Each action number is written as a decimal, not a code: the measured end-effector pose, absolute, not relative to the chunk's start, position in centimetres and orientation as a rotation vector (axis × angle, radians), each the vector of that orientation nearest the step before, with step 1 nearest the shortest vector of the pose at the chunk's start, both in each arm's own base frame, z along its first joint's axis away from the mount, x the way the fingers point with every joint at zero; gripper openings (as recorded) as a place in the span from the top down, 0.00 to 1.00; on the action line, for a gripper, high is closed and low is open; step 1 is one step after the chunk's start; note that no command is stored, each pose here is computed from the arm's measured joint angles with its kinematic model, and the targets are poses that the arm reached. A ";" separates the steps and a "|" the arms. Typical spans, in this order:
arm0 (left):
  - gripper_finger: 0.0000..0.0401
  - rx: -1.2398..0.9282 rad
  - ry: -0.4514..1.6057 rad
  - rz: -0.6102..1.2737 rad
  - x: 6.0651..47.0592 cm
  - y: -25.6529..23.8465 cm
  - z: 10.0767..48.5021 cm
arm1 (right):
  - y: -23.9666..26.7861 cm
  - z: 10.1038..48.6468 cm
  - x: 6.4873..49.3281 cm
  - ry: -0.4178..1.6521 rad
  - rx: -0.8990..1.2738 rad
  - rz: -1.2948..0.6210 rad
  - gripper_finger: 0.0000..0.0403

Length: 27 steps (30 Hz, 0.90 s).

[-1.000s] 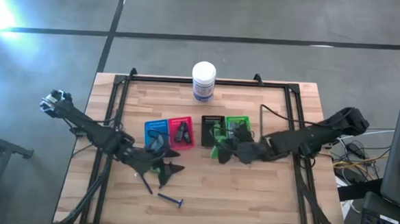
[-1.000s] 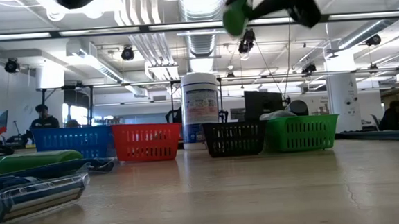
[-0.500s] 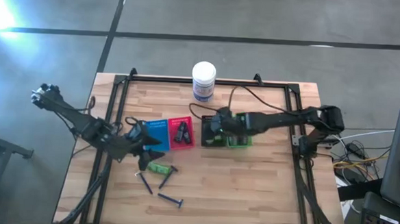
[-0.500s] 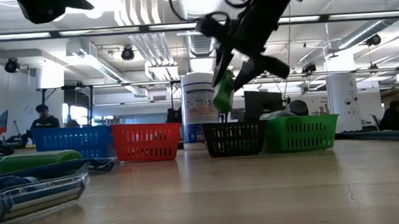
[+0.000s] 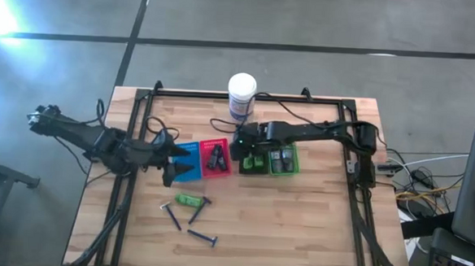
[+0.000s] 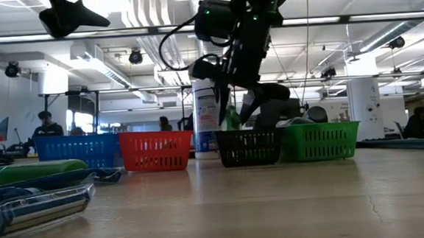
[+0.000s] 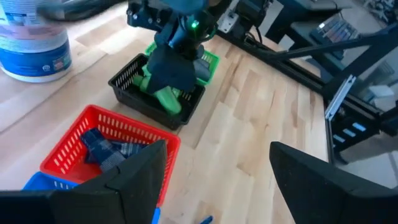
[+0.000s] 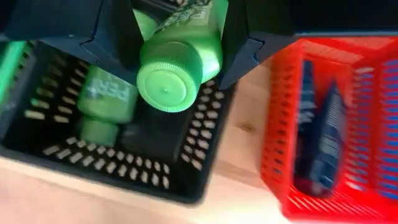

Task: Pick & Place Travel size toiletries
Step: Put the green shampoo into the black basket

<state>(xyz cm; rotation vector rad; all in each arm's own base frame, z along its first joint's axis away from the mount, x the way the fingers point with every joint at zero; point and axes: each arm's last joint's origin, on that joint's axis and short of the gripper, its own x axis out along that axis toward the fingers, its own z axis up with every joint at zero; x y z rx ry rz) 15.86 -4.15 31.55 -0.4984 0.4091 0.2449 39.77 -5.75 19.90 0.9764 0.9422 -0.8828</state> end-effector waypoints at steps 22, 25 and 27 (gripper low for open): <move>0.28 -0.465 0.759 0.244 15.2 -3.6 28.7 | -2.7 22.0 39.4 1.103 0.779 -0.859 0.34; 0.28 -0.465 0.775 0.208 15.4 -4.2 28.6 | -1.6 21.9 39.1 1.161 0.745 -0.835 0.34; 0.28 -0.463 0.789 0.200 15.5 -4.5 28.4 | -0.9 21.8 38.9 1.188 0.725 -0.824 0.35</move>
